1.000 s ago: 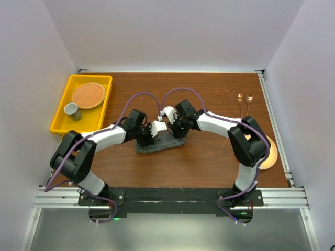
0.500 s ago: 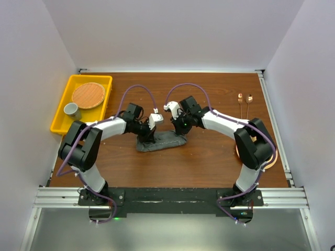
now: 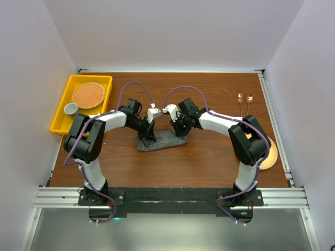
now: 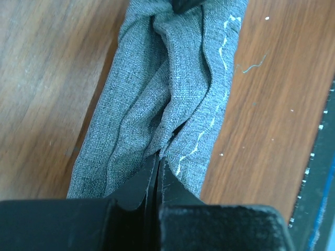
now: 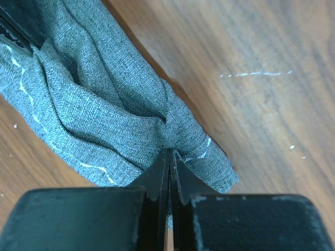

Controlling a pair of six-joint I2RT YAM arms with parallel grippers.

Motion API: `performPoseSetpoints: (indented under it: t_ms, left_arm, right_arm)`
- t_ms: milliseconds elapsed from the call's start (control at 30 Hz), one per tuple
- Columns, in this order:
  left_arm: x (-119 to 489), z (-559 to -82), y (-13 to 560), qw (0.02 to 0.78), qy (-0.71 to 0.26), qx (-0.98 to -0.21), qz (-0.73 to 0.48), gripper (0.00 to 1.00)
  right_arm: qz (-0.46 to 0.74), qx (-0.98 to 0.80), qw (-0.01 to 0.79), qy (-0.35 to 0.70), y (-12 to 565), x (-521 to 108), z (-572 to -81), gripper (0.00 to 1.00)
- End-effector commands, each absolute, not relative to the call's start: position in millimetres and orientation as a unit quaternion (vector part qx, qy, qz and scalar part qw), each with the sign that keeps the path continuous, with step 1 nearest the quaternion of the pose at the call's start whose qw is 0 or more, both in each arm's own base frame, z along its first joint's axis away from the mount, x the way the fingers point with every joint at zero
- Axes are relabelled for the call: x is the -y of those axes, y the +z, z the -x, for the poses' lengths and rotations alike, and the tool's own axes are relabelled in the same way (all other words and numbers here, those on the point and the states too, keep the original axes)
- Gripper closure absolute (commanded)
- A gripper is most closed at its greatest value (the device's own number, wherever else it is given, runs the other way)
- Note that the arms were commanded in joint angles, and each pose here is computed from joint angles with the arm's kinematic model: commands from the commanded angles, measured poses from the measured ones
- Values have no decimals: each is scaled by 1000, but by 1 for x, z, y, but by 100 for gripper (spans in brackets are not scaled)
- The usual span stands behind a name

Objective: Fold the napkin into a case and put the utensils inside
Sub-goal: Smooth out the smaller rectangle-folded napkin at the center of the board.

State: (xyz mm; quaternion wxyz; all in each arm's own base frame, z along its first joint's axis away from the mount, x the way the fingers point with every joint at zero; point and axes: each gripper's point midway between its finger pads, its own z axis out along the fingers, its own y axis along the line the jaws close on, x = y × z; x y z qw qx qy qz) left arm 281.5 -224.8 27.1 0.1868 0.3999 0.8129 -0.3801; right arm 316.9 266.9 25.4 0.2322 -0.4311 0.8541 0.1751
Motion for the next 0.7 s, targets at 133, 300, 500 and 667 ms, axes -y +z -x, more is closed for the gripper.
performPoseSetpoints:
  t_ms: [133,300,500,667]
  left_arm:
    - [242,-298,79,198,-455,-790,-361,100]
    - [242,-307,83,188,-470,-795,-334,100]
    - [236,-323,59,168,-470,-816,-293,100]
    - [223,-327,19,129,-452,-845,-255,100]
  right_arm:
    - [452,-850,235,136,12,-257,-326,100]
    - [455,-849,235,135,12,-256,-326,100]
    - [454,-848,235,137,13,-258,-326,100]
    - [451,-849,237,140,17,-260,-329,100]
